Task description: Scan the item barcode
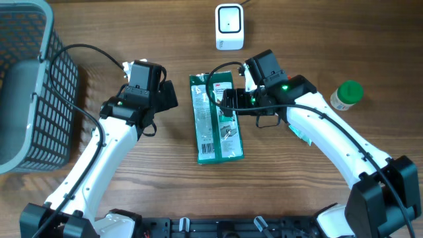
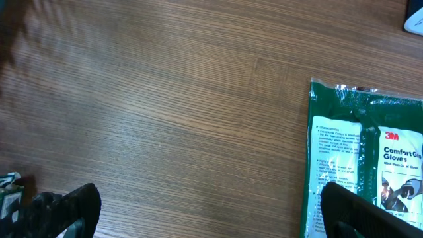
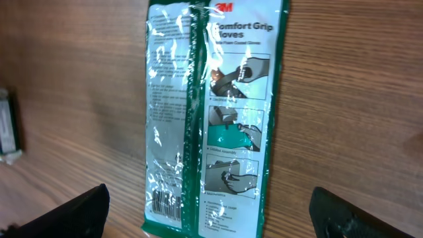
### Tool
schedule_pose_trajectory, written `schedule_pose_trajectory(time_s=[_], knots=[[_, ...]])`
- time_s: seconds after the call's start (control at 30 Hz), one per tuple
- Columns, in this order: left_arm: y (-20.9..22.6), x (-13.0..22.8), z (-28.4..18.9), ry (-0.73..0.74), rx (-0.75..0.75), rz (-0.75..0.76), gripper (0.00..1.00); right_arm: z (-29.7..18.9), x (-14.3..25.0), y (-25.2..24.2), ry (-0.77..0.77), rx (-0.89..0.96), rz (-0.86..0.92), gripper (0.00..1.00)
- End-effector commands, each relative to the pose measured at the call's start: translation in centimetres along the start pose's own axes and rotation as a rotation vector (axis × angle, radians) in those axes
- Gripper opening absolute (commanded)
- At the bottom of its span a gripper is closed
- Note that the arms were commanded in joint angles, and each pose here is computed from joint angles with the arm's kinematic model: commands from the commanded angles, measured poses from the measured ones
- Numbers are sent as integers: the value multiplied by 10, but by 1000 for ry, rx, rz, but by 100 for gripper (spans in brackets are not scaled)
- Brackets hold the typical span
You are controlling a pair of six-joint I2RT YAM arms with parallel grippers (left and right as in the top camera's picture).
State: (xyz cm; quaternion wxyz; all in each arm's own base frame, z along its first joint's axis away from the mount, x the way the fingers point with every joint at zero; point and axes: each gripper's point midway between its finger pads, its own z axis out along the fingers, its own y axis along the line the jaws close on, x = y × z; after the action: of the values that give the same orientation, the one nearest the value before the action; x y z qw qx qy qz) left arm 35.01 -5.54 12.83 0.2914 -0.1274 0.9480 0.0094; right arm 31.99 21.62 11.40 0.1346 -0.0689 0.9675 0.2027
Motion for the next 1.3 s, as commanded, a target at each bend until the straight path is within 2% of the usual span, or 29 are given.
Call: schedule_pose_trajectory(time_s=[0.0, 0.23, 0.37, 0.47, 0.63, 0.7, 0.93, 1.1, 1.27], knots=[[1, -5, -1, -12, -3, 4, 100, 7, 7, 14, 39, -85, -129, 94], [1, -5, -1, -12, -4, 4, 100, 40, 5, 10, 72, -109, -202, 84], [1, -5, -1, -12, -3, 4, 100, 67, -1, -15, 62, 20, -246, 88], [1, -5, -1, -12, -3, 4, 100, 85, 2, -24, 84, 42, -258, 89], [1, -5, -1, -12, -3, 4, 100, 121, 21, -40, 167, 75, -238, 89], [1, -5, -1, -12, -3, 4, 100, 128, 26, -56, 186, 155, -200, 90], [1, -5, -1, -11, -4, 4, 100, 97, 65, -104, 336, 424, -39, 88], [1, -5, -1, -12, -3, 4, 100, 82, 88, -106, 439, 441, -19, 84], [1, -5, -1, -12, -3, 4, 100, 62, 63, -81, 344, 330, -9, 84]])
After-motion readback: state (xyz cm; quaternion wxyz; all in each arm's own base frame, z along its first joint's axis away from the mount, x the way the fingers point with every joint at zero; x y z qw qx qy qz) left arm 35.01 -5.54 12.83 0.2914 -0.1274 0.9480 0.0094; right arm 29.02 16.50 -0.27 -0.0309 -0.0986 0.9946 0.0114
